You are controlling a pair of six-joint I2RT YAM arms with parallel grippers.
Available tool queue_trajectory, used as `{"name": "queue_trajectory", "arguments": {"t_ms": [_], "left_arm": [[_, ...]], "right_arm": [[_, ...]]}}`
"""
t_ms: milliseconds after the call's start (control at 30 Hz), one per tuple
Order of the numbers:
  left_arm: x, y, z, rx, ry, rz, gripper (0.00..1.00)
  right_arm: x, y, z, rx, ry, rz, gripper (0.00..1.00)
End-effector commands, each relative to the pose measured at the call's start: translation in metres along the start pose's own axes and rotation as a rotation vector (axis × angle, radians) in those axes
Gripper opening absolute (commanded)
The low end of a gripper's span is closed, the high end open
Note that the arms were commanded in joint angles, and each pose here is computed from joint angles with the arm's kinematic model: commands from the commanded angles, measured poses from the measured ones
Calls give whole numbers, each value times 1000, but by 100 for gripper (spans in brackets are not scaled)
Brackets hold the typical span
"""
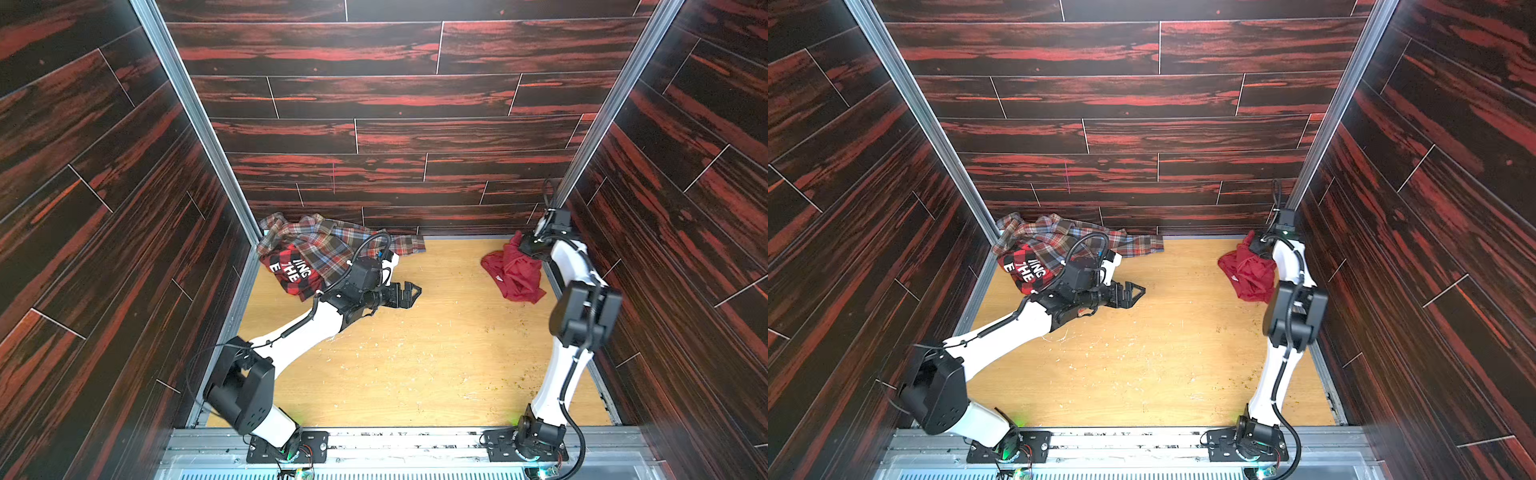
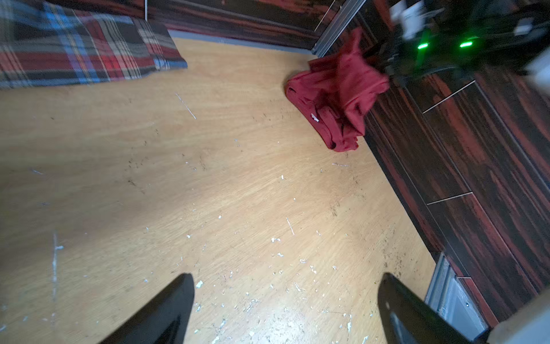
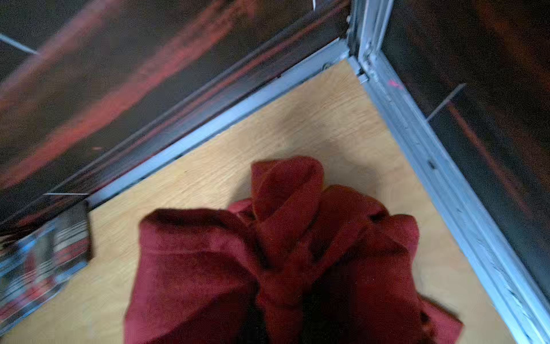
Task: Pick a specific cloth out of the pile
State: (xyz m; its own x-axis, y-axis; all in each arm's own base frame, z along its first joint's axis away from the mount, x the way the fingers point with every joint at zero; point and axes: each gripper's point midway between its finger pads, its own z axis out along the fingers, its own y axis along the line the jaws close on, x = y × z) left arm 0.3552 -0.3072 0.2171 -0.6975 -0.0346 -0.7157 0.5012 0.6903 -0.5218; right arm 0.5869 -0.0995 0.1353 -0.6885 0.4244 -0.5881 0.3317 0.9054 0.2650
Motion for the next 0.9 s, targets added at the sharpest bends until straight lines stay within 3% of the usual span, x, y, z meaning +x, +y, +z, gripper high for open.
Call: {"name": "queue_trajectory", "arguments": {"t_ms": [0,133,267,367,400,433,733,867], "left_arm": [[-7,-6,-15,-4,-36,30,99],[-8,-7,-15,-1,-38,42,99],[-4,-4,-19,-18,-31,69,99],[-11,-7,-18,-28,-25,116,99],[-16,-10,-18,-23,-18,139,99],[-21,-13,-17,-22,-16,156,99],[-27,-14,-9,-18,-23,197,99],[-27,-4,-11,-41,-43,214,99]], "right_arm": [[26,-7,31,35,117,12,0],[39,-8,43,34,154,12,1],[41,-3,45,25,154,24,47],[38,0,37,21,148,30,69],[38,-1,33,30,142,24,81],[36,-2,29,38,133,22,86],[24,8,4,9,100,25,94],[9,17,-24,-2,69,16,99]]}}
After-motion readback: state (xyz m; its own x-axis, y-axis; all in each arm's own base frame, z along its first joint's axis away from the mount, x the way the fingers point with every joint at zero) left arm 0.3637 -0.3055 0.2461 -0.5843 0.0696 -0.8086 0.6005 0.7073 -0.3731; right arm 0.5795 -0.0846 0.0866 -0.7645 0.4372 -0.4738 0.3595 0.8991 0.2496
